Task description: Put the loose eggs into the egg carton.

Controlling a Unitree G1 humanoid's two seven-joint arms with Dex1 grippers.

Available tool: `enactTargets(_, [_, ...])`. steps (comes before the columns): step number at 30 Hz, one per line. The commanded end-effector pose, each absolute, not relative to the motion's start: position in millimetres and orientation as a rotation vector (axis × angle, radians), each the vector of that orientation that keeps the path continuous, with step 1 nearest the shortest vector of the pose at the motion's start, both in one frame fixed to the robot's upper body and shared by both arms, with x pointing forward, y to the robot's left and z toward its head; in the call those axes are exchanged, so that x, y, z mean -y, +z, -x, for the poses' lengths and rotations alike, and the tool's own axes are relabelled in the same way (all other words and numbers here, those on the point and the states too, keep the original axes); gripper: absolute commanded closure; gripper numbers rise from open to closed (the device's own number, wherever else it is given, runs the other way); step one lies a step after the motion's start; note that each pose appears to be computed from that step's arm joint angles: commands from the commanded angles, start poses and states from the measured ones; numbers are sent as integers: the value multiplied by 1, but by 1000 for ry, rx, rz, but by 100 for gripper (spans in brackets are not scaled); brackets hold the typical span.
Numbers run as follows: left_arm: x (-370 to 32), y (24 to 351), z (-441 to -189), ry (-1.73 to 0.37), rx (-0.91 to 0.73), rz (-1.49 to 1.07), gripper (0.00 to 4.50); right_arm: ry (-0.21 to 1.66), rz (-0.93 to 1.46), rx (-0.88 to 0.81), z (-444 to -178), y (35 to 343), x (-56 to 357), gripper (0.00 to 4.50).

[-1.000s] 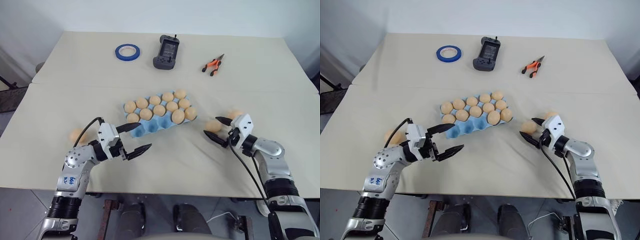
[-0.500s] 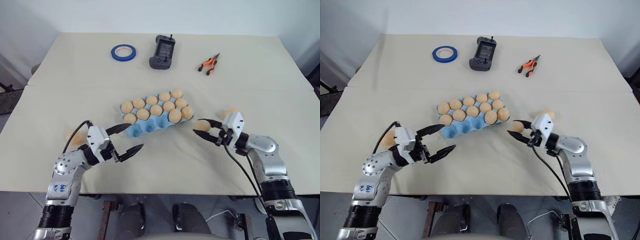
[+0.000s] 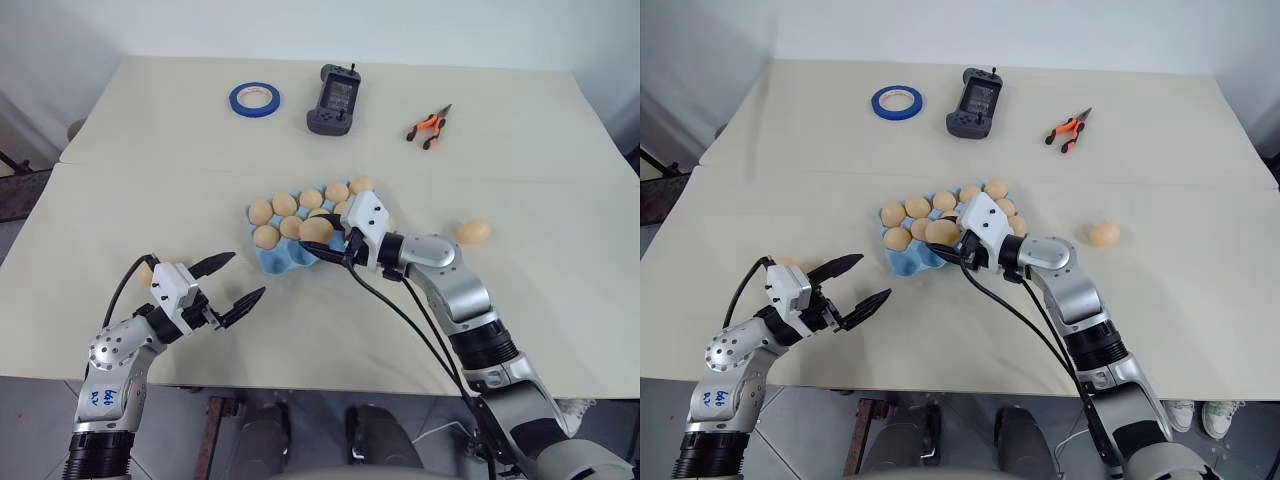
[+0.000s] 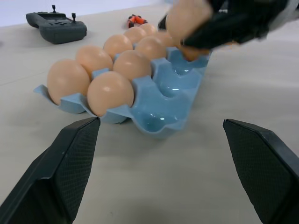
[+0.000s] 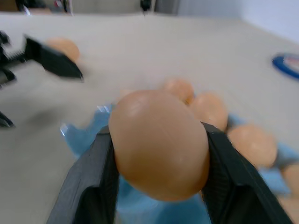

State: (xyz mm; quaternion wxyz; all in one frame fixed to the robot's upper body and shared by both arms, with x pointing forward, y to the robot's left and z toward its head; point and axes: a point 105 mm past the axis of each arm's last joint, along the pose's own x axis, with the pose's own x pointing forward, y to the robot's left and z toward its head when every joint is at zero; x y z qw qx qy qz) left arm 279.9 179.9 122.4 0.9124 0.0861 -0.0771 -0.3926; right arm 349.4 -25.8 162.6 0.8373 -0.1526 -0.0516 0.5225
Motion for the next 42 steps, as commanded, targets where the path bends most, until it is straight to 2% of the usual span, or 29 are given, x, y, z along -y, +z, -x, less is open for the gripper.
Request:
enactTargets(1, [-174, 135, -276, -820, 211, -189, 0, 1092, 332, 175, -348, 181, 33, 75])
enactTargets(3, [-174, 136, -276, -824, 216, -186, 0, 1084, 344, 183, -346, 184, 39, 7])
enactTargets(6, [-171, 138, -278, -839, 221, -188, 0, 1086, 345, 195, -340, 189, 49, 3])
enactTargets(9, [-161, 142, -282, -887, 234, -183, 0, 1112, 323, 266, -318, 202, 68, 3])
enactTargets(12, [-150, 143, -285, -940, 241, -175, 0, 1047, 282, 289, -307, 202, 97, 3])
enactTargets(15, [-128, 141, -288, -1052, 233, -159, 0, 796, 263, 247, -303, 183, 160, 3])
enactTargets(19, [-115, 145, -298, -1092, 256, -162, 0, 487, 246, 216, -298, 162, 226, 3])
enactTargets(24, [-104, 146, -301, -1155, 260, -160, 0, 289, 249, 137, -284, 130, 275, 3])
enactTargets(27, [-102, 146, -299, -1186, 256, -160, 0, 255, 257, 108, -284, 119, 283, 3])
enactTargets(30, [-102, 146, -299, -1192, 255, -162, 0, 261, 256, 104, -293, 119, 282, 3])
enactTargets(42, [-105, 148, -293, -1177, 264, -152, 0, 333, 278, 26, -380, 130, 267, 3])
